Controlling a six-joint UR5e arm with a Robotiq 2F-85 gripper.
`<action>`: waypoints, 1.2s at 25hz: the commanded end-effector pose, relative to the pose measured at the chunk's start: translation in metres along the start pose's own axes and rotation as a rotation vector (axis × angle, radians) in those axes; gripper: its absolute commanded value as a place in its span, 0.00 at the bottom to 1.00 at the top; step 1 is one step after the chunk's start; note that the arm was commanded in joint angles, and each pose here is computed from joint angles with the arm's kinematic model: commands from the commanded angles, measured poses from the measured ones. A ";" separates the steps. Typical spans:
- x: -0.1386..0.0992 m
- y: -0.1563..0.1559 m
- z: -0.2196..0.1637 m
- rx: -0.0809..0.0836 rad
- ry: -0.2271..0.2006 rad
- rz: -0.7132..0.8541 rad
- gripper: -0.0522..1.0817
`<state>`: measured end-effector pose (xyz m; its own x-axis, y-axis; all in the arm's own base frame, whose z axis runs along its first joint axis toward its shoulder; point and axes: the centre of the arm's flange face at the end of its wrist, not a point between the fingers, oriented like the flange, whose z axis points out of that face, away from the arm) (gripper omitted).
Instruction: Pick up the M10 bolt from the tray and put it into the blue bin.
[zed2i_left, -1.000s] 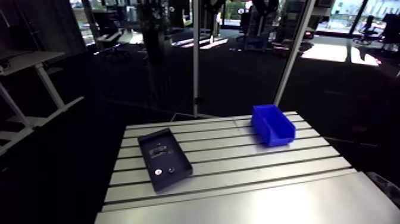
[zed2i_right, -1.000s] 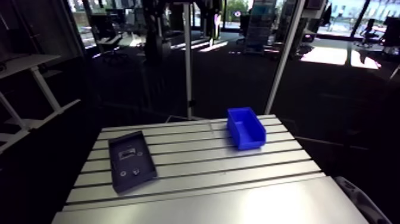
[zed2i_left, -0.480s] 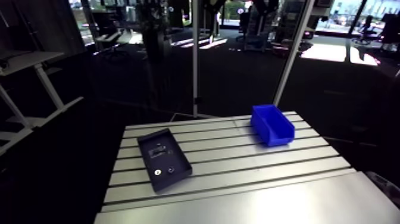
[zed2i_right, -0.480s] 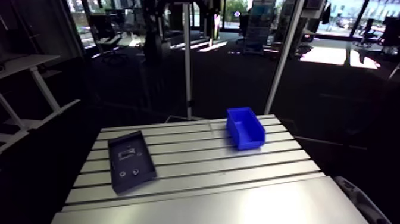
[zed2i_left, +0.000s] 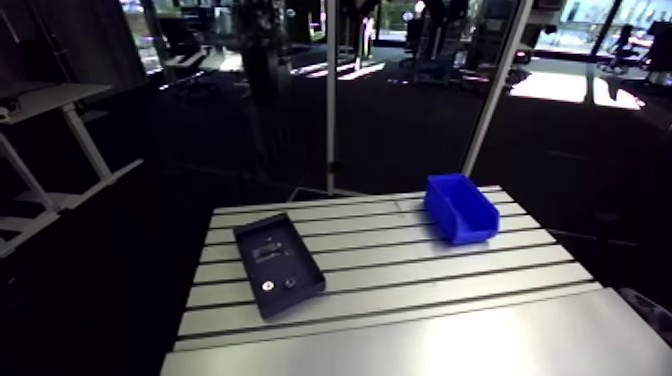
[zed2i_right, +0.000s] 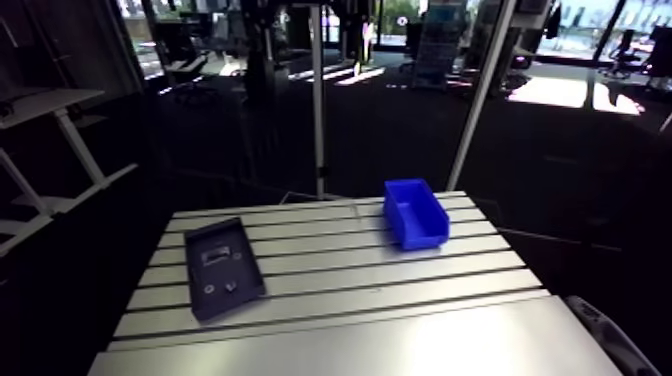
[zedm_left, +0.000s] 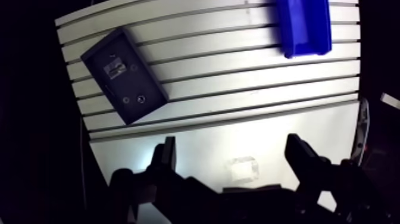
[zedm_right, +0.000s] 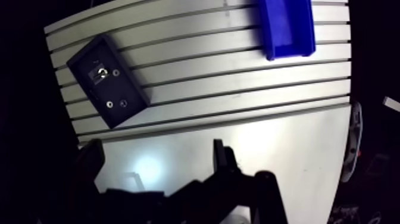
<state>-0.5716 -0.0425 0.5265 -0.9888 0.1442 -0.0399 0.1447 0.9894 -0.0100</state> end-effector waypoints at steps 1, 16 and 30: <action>0.003 -0.005 0.003 0.002 -0.007 -0.083 0.05; 0.009 -0.011 0.003 -0.001 0.035 -0.310 0.05; 0.031 -0.084 0.055 -0.001 -0.024 -0.848 0.05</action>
<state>-0.6043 -0.0926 0.4918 -0.8711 -0.4908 -0.0172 -0.4904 0.8712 -0.0246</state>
